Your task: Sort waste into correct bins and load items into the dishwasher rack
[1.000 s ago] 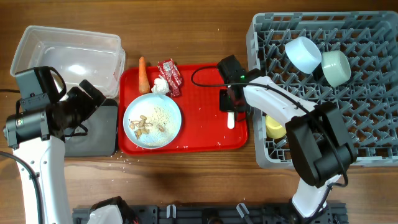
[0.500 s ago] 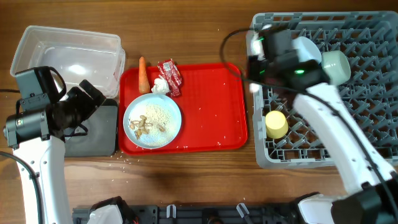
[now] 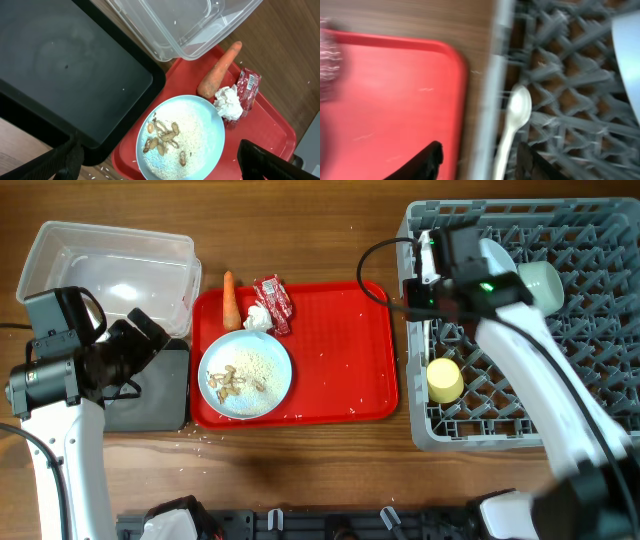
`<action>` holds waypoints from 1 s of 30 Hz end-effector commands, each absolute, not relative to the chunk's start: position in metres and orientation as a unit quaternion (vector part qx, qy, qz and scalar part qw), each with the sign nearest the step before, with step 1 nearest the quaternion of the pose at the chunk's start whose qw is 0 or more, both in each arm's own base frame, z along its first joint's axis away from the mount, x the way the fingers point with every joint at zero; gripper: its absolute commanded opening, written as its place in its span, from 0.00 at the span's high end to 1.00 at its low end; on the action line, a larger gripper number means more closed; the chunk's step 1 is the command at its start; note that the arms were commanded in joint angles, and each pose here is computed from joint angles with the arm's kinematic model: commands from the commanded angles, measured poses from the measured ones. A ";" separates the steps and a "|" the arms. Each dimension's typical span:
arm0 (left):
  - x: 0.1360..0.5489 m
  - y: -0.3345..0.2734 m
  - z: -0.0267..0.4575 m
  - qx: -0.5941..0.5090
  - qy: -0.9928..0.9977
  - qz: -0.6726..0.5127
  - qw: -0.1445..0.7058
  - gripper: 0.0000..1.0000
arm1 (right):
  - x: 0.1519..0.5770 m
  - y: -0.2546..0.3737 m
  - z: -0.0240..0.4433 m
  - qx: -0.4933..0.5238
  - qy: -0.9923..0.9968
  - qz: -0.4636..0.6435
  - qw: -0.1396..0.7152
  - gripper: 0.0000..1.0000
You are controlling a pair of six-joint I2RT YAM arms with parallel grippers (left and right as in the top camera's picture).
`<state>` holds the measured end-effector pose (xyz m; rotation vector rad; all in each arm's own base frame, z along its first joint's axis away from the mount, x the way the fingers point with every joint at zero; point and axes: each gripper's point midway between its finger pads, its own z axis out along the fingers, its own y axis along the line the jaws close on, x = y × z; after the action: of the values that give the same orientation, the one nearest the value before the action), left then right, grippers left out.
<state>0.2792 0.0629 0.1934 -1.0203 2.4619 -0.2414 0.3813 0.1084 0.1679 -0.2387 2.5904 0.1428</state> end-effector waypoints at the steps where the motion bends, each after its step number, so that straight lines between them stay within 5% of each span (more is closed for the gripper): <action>1: 0.280 0.066 0.196 -0.376 0.892 -0.085 0.236 0.00 | 0.335 0.163 0.269 -0.151 0.900 0.222 0.343 0.00; 6: 0.280 0.066 0.196 -0.376 0.892 -0.085 0.236 0.00 | 0.279 0.164 0.319 -0.060 0.886 0.310 0.340 0.00; 11: 0.280 0.066 0.196 -0.376 0.892 -0.085 0.236 0.00 | 0.256 0.101 0.294 -0.008 0.927 0.158 0.339 0.00; 17: 0.280 0.066 0.196 -0.376 0.892 -0.085 0.236 0.00 | 0.253 0.093 0.326 -0.079 0.833 0.153 0.526 0.00; 30: 0.280 0.066 0.196 -0.376 0.892 -0.085 0.236 0.00 | 0.217 0.050 0.206 -0.004 0.747 0.153 0.648 0.00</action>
<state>0.2793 0.0628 0.1935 -1.0198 2.4613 -0.2420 0.2114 0.0606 0.2135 -0.0891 1.7534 0.3563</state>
